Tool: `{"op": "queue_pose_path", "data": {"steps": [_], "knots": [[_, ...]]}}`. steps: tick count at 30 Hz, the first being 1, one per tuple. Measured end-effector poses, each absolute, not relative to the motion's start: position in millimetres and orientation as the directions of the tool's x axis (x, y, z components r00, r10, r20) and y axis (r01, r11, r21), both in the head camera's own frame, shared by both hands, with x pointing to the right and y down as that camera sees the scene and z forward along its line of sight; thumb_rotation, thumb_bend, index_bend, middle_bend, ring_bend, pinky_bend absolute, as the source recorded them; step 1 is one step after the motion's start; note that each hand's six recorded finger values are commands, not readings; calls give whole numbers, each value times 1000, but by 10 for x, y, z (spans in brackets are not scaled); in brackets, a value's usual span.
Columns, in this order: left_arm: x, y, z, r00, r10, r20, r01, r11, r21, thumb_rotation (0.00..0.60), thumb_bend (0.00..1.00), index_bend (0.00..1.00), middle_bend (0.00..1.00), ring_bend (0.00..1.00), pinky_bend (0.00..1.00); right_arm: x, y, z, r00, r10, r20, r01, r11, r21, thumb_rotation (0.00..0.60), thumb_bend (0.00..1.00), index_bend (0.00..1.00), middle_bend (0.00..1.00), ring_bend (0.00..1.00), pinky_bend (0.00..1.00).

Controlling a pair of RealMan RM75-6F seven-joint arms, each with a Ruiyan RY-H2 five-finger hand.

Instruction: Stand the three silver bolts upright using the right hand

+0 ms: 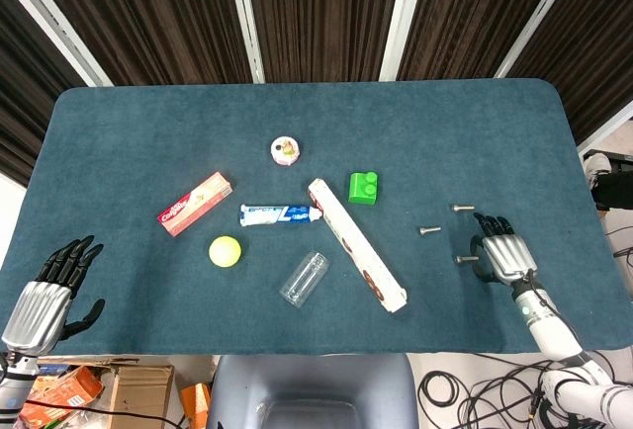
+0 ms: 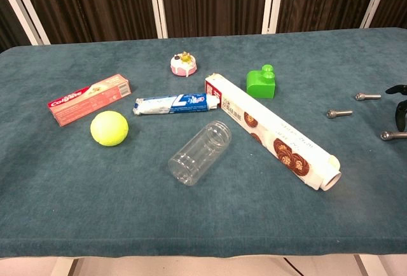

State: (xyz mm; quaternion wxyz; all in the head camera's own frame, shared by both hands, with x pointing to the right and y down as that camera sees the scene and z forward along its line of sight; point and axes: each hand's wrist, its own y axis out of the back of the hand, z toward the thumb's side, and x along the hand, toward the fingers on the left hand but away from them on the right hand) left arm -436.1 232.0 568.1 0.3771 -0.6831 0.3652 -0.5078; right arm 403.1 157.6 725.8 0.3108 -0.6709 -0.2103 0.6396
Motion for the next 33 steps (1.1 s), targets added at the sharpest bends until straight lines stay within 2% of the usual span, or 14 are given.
{"op": "queue_pose_path", "data": {"steps": [14, 25, 33], "knots": [[-4358, 2317, 5671, 220, -882, 417, -118, -448, -886, 600, 357, 0, 0, 0, 124, 4036, 1555, 7280, 79, 684, -725, -105, -718, -689, 600, 328, 553, 0, 0, 30], [-4358, 2321, 5674, 218, -882, 418, -117, -449, -886, 600, 358, 0, 0, 0, 124, 3907, 1523, 7094, 127, 717, -685, -76, -682, -727, 600, 341, 569, 0, 0, 30], [-4359, 2324, 5665, 219, -883, 416, -118, -447, -887, 600, 358, 0, 0, 0, 124, 3742, 1513, 7072, 160, 713, -682, -87, -678, -730, 600, 341, 557, 0, 0, 30]]}}
